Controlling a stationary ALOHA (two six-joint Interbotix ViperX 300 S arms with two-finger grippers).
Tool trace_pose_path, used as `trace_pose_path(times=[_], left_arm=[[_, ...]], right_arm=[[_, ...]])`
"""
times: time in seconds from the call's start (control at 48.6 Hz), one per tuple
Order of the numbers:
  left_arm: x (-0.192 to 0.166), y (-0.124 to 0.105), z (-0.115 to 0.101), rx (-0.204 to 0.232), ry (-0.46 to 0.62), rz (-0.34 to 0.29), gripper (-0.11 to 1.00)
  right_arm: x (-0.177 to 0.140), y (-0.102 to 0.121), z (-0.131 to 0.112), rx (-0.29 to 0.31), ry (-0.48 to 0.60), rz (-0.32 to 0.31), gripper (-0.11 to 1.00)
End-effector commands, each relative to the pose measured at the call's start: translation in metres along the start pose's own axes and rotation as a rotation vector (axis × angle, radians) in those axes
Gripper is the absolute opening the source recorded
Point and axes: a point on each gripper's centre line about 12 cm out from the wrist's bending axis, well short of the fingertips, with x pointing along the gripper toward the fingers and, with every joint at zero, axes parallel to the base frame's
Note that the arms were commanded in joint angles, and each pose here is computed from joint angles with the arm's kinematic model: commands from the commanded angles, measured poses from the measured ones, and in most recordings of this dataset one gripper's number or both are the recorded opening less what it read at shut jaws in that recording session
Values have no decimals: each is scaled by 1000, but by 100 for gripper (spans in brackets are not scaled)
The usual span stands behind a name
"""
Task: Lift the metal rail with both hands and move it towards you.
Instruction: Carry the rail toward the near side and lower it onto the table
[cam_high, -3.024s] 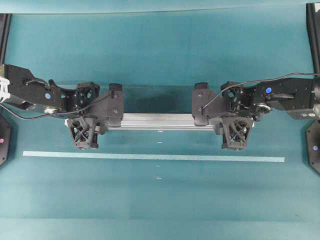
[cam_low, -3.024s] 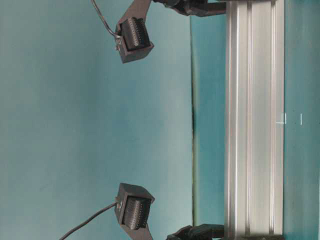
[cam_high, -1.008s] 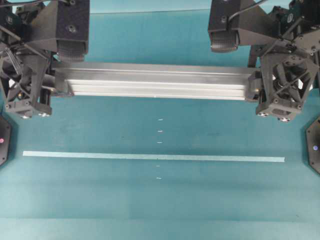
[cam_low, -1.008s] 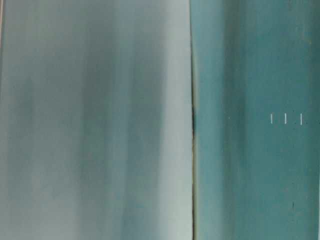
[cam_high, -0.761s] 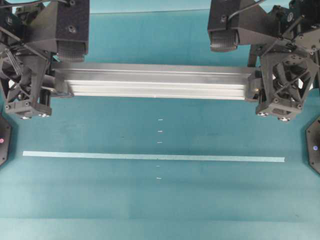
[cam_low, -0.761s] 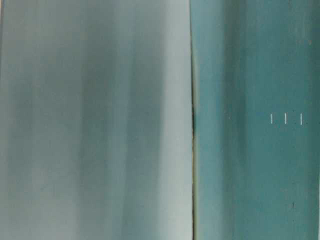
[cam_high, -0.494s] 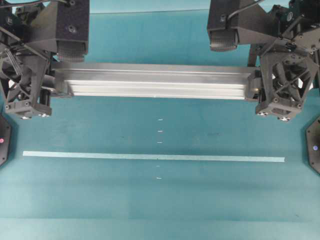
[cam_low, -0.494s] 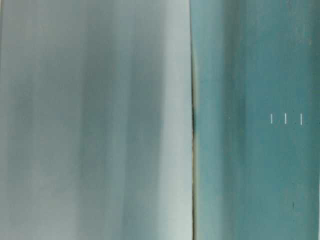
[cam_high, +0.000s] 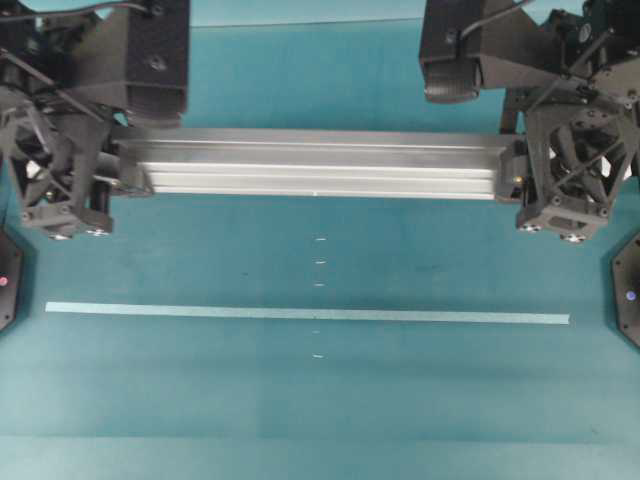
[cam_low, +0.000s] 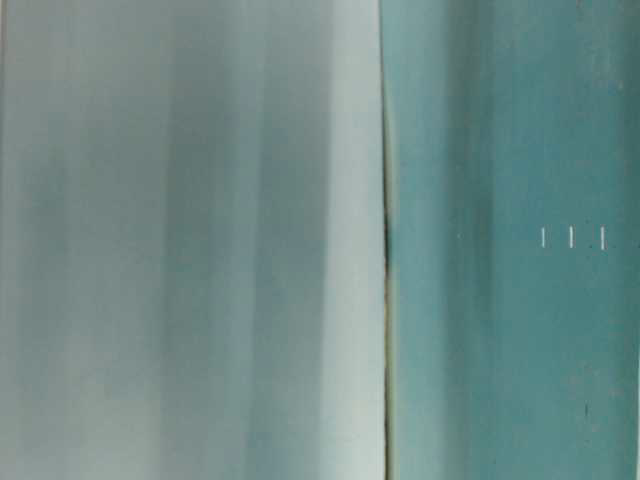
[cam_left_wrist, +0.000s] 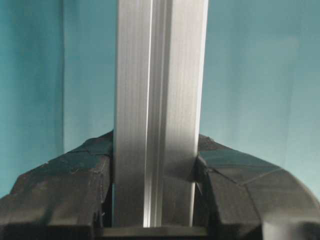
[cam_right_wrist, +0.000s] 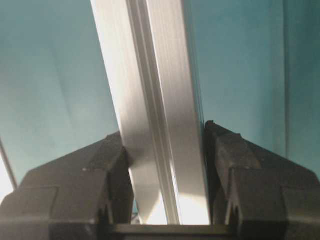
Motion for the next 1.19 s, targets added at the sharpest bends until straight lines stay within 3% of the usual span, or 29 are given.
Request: trace_pose_path(times=[0.0,0.206,0.576,0.782,0.987,1.173], left_arm=[[-3,-2,9,-24,-49,1,29],[32,-3,0,-32,3,0,29],[101,-13,-26,-43,24,-12,29],[135,-18,-43,-73,53,-16,29],[166,-24,-52,-66,23,-23,29],[195,-26,-68,-58,69,-25,29]], right_arm=[[12,-3,2,65,5,6,37],[45,-4,-6,72,62,16,37],[114,-5,-18,41,36,18,37],[145,-7,-27,42,15,14,37],[175,-8,-34,44,16,9,37],[196,-4,-35,30,12,8,37]])
